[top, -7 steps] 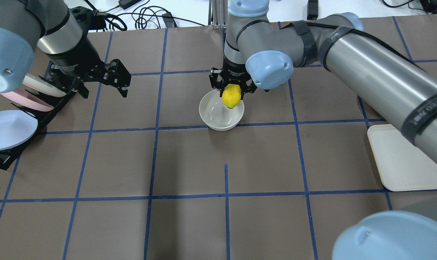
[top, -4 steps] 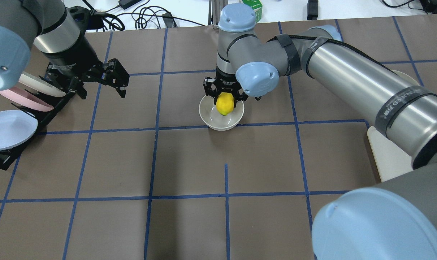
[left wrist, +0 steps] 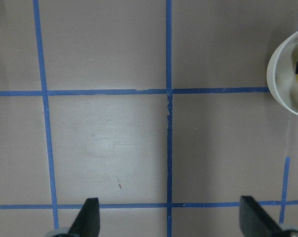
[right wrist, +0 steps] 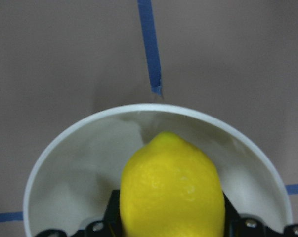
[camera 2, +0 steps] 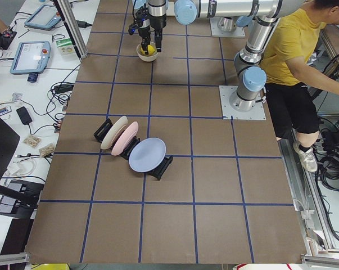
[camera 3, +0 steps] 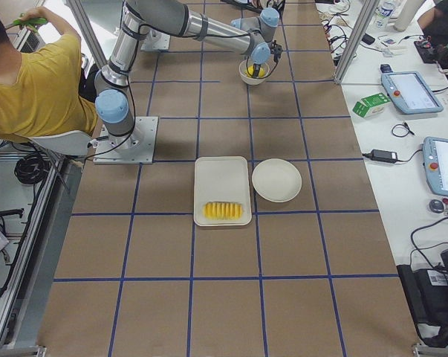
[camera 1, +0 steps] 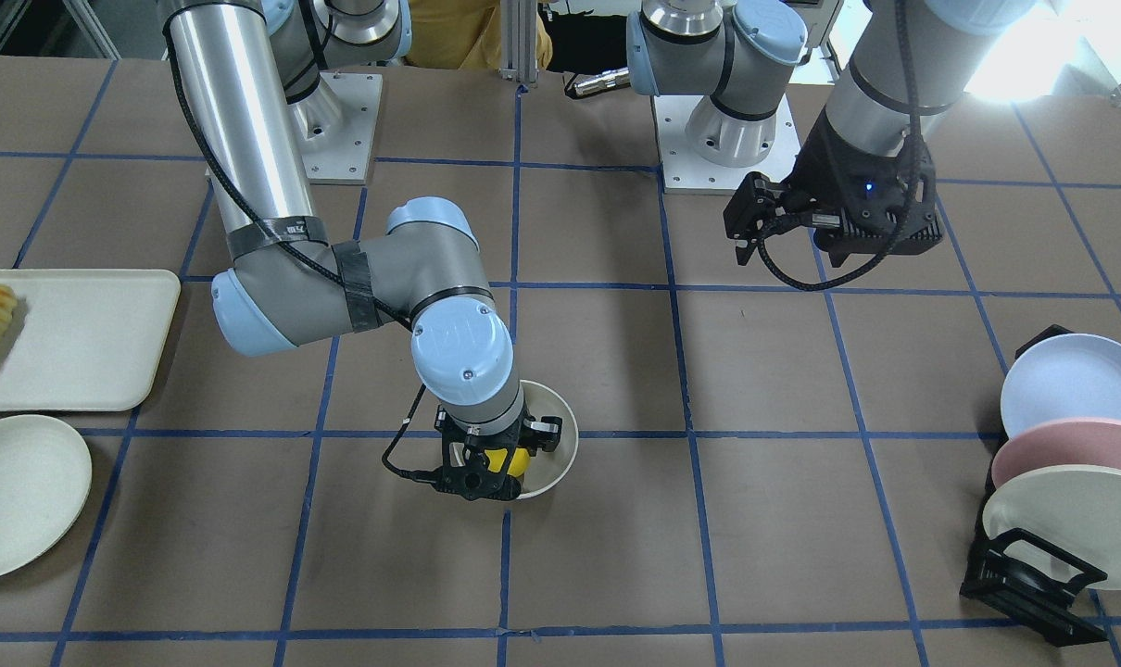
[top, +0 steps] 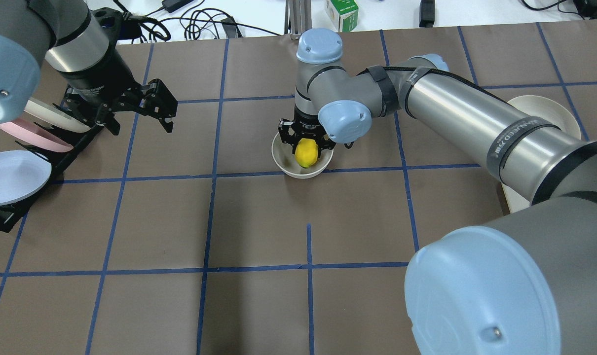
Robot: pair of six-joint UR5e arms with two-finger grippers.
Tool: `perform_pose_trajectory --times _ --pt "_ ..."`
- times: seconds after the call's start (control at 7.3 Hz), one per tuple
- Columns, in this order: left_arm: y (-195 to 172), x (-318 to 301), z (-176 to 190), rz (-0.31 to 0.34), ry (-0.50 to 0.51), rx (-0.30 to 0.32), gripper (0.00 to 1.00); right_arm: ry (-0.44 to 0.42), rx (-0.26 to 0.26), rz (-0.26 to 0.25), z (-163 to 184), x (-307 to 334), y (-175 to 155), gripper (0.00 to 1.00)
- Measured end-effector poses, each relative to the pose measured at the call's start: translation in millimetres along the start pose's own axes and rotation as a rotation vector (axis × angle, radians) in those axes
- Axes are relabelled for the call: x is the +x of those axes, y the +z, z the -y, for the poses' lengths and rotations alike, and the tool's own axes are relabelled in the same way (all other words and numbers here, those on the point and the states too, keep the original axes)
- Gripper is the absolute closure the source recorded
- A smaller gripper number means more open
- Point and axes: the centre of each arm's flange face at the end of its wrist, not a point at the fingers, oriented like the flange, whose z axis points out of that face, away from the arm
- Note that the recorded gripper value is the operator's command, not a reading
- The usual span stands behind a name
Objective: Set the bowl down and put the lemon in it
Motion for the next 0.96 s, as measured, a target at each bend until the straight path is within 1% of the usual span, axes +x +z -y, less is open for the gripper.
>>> perform_pose_trajectory --times 0.14,0.27,0.41,0.55,0.68,0.82,0.96 --pt "0 0 0 0.000 -0.001 0.001 0.00 -0.002 -0.003 -0.003 -1 -2 6 0.00" --pt "-1 0 -1 0.001 -0.001 0.002 0.00 0.000 0.006 -0.003 -1 -3 7 0.00" --pt "-2 0 -2 0.001 -0.001 0.004 0.00 0.001 0.023 0.000 0 -4 3 0.00" --pt "-4 0 -3 0.001 0.000 0.008 0.00 -0.001 0.045 0.007 0 -5 -9 0.00" --pt "-5 0 -3 0.001 0.000 0.010 0.00 -0.003 0.079 0.023 -3 -5 -40 0.00" --pt "-6 0 -4 0.001 0.000 0.013 0.00 0.006 0.097 0.025 -7 5 -75 0.00" --pt "-7 0 -5 0.001 0.000 0.015 0.00 0.030 0.086 0.003 -11 31 -111 0.00"
